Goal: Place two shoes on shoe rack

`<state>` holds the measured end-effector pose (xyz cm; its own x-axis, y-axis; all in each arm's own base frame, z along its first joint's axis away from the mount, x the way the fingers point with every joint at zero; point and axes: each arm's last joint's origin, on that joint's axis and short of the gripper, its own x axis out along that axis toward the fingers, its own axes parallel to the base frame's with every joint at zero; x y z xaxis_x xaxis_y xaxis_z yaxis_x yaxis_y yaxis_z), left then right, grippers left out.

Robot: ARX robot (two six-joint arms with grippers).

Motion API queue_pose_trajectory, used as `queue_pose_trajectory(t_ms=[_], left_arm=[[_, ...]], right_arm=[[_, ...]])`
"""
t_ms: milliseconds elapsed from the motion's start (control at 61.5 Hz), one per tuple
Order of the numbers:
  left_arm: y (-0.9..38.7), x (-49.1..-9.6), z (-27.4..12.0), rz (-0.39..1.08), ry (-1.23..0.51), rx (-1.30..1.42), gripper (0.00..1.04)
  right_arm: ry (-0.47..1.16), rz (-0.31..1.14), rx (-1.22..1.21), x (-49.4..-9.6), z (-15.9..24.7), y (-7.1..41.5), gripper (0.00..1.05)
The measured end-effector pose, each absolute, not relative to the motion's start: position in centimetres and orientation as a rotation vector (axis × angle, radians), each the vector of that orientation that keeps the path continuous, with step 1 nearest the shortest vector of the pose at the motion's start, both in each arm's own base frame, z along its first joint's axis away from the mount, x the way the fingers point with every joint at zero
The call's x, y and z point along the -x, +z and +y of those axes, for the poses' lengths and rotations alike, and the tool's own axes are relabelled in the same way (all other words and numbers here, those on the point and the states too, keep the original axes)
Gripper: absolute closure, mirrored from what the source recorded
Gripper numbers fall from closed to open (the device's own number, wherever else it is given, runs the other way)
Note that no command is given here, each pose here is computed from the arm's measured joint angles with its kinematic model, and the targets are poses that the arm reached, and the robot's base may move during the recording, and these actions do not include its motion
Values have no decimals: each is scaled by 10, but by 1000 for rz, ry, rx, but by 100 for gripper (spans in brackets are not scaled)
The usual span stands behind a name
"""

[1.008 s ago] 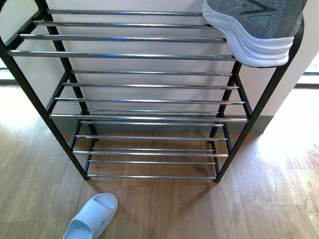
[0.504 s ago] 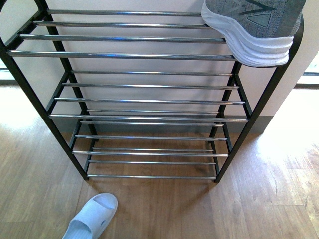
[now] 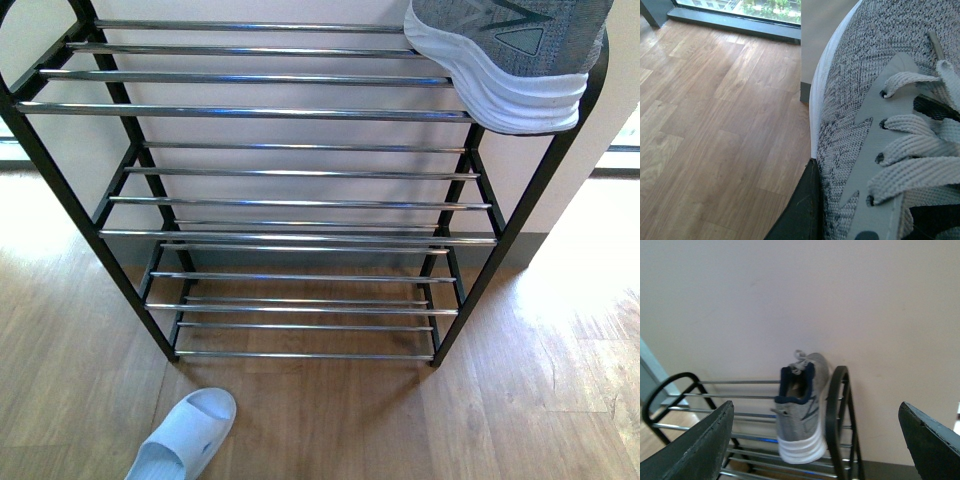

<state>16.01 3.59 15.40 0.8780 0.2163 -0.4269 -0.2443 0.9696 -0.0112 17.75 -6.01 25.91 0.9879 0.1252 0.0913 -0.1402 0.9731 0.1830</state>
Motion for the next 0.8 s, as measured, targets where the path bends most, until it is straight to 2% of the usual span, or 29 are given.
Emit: queue_pose_trajectory(t_ms=[146, 276, 325, 455, 650, 797], left_arm=[[154, -160, 36, 437, 240, 65, 102], [154, -160, 36, 437, 240, 65, 102], [154, -160, 36, 437, 241, 65, 102], [154, -160, 36, 437, 240, 65, 102], [154, -160, 36, 437, 240, 65, 102], [154, -160, 36, 437, 240, 66, 102]], right_arm=[[118, -72, -176, -177, -61, 256, 10], [-10, -5, -88, -171, -52, 245, 30], [-15, 0, -65, -167, -48, 239, 37], [-10, 7, -23, -154, -32, 218, 67], [-10, 7, -10, -143, -20, 202, 101], [-5, 5, -6, -136, -15, 195, 103]])
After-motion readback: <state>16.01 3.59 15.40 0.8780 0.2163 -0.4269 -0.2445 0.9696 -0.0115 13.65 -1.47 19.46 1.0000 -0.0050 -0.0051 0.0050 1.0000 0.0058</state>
